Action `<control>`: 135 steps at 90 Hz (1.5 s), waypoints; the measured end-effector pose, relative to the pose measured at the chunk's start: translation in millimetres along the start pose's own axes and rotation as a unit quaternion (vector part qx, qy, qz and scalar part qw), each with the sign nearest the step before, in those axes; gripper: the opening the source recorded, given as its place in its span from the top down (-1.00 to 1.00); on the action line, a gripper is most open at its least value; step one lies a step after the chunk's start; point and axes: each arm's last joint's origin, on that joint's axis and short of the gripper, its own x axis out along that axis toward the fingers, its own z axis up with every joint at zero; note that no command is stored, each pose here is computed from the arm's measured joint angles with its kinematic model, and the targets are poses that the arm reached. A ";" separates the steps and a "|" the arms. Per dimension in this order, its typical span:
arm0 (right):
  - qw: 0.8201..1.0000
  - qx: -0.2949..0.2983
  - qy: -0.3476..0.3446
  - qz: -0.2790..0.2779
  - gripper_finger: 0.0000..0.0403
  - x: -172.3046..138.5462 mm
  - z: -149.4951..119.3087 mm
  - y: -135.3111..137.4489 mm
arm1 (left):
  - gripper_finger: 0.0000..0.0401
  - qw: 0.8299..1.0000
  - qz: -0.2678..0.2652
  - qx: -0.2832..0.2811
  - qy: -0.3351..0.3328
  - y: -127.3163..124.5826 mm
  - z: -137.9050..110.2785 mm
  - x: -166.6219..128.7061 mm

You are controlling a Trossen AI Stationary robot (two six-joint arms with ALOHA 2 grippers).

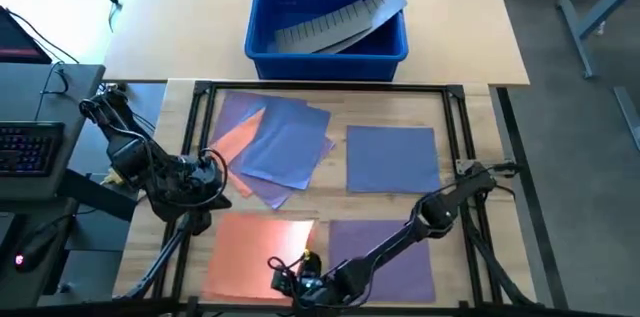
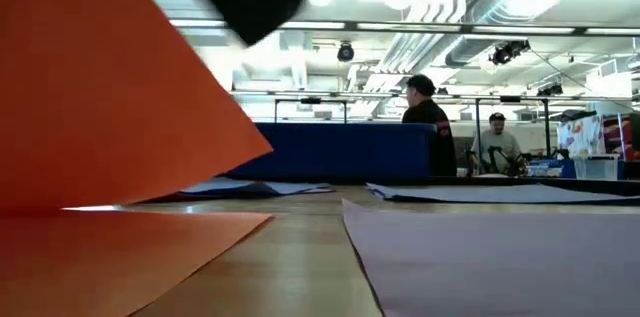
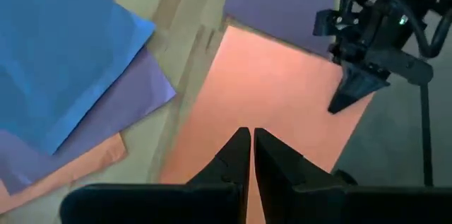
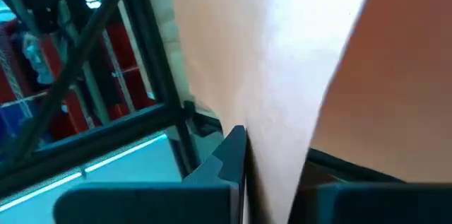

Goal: Organize paper
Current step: Stack the orange paper on top of the orange paper

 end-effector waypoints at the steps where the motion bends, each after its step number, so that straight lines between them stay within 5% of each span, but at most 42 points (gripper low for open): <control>1: 1.000 -0.002 0.000 -0.003 1.00 -0.4 -0.3 -1.0 | 1.00 1.000 0.000 0.000 0.000 -0.1 0.0 0.0; 55: 0.993 -0.105 0.011 -0.043 1.00 -0.2 2.3 -7.1 | 1.00 1.000 0.001 0.000 0.000 0.2 -0.1 0.0; 135: 0.999 -0.023 -0.011 -0.041 1.00 1.1 6.1 -6.4 | 1.00 1.000 0.003 -0.004 -0.002 0.3 0.1 0.0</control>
